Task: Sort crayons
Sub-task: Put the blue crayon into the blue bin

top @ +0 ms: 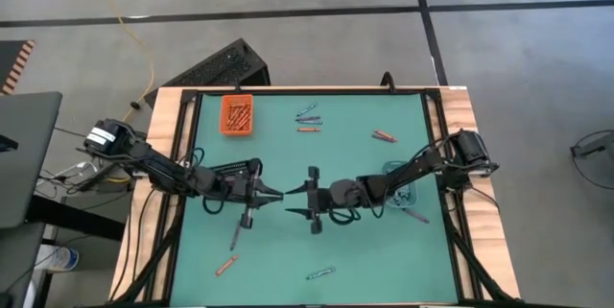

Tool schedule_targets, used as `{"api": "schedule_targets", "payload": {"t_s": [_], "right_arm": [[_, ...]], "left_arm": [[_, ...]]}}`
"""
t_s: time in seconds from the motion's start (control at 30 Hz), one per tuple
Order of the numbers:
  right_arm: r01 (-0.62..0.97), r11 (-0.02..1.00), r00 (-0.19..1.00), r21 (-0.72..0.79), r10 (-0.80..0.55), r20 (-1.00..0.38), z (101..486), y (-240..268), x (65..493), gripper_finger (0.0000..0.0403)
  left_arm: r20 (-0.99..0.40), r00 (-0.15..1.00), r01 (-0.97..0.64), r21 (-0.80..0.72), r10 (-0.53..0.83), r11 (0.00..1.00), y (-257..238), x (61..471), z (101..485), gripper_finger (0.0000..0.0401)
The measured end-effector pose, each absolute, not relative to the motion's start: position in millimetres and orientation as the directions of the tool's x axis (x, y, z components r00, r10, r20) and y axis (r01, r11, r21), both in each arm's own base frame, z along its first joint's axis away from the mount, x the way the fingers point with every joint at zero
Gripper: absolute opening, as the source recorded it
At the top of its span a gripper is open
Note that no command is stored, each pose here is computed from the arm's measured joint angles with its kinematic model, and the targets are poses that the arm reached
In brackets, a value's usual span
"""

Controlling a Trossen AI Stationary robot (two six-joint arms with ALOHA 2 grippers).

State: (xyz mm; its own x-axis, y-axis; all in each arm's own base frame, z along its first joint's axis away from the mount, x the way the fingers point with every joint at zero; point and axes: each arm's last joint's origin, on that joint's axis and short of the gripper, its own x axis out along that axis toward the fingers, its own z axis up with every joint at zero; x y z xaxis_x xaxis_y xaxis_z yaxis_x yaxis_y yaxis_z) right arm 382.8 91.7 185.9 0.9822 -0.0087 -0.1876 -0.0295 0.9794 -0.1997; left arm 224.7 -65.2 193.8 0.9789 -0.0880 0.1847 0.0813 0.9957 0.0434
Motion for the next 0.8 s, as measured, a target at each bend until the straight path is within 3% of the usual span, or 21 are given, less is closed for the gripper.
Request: {"api": "schedule_targets", "payload": {"t_s": [0.2,0.8], "right_arm": [[-0.008,0.984,0.991,-0.178,-0.016,-0.130,191.6,87.8,384.7,0.0260],[0.007,0.990,1.000,-0.144,-0.005,0.015,206.0,74.5,388.7,0.0260]], "left_arm": [[0.186,0.979,0.080,0.049,-0.088,0.996,-65.2,224.7,193.9,0.0018],[0.337,0.941,0.006,0.099,-0.040,0.995,-63.6,225.7,213.6,0.0018]]}}
